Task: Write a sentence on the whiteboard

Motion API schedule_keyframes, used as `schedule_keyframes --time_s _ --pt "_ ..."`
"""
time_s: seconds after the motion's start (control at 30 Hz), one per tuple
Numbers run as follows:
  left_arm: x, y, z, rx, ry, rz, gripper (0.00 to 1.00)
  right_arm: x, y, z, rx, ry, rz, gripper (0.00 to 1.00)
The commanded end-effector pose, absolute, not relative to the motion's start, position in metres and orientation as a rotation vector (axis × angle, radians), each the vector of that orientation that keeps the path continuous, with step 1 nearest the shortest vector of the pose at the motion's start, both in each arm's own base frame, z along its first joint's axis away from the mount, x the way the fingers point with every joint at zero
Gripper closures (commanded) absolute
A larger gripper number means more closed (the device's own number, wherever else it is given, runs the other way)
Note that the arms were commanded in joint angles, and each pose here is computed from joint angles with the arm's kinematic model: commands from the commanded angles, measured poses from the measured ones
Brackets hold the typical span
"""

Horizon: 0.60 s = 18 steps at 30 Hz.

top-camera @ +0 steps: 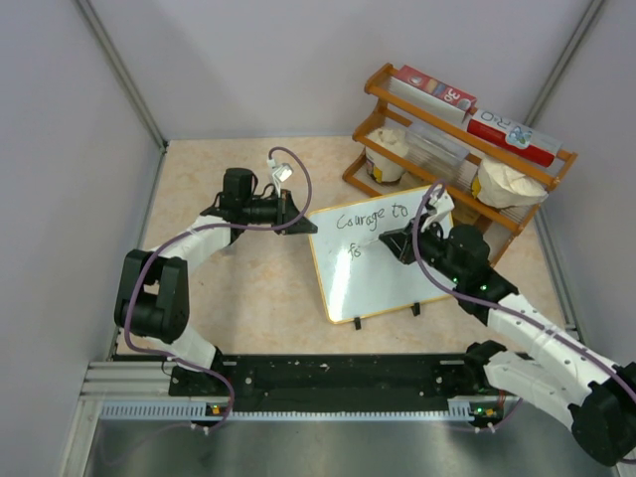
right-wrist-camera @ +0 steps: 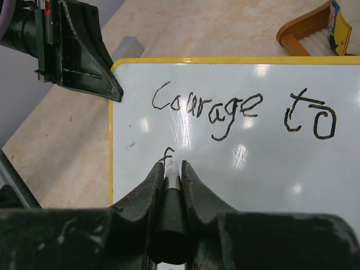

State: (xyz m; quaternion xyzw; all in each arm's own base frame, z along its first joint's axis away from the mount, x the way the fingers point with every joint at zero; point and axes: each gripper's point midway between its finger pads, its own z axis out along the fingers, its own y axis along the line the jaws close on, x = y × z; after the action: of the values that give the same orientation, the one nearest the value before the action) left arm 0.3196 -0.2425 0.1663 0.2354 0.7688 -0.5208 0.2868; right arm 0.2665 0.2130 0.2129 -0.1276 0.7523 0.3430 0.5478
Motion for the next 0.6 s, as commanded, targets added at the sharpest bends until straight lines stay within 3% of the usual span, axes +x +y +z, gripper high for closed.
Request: schedule_keyframes --time_s 0.0,0.57 --pt "0.310 -0.248 0.120 0.774 2.094 -1.255 1.00 0.271 0.205 0.231 -0.282 1.725 0.768 1.00" --pt "0.309 -0.247 0.121 0.776 2.092 -1.253 1.00 0.274 0.202 0.205 -0.276 1.793 0.724 1.00"
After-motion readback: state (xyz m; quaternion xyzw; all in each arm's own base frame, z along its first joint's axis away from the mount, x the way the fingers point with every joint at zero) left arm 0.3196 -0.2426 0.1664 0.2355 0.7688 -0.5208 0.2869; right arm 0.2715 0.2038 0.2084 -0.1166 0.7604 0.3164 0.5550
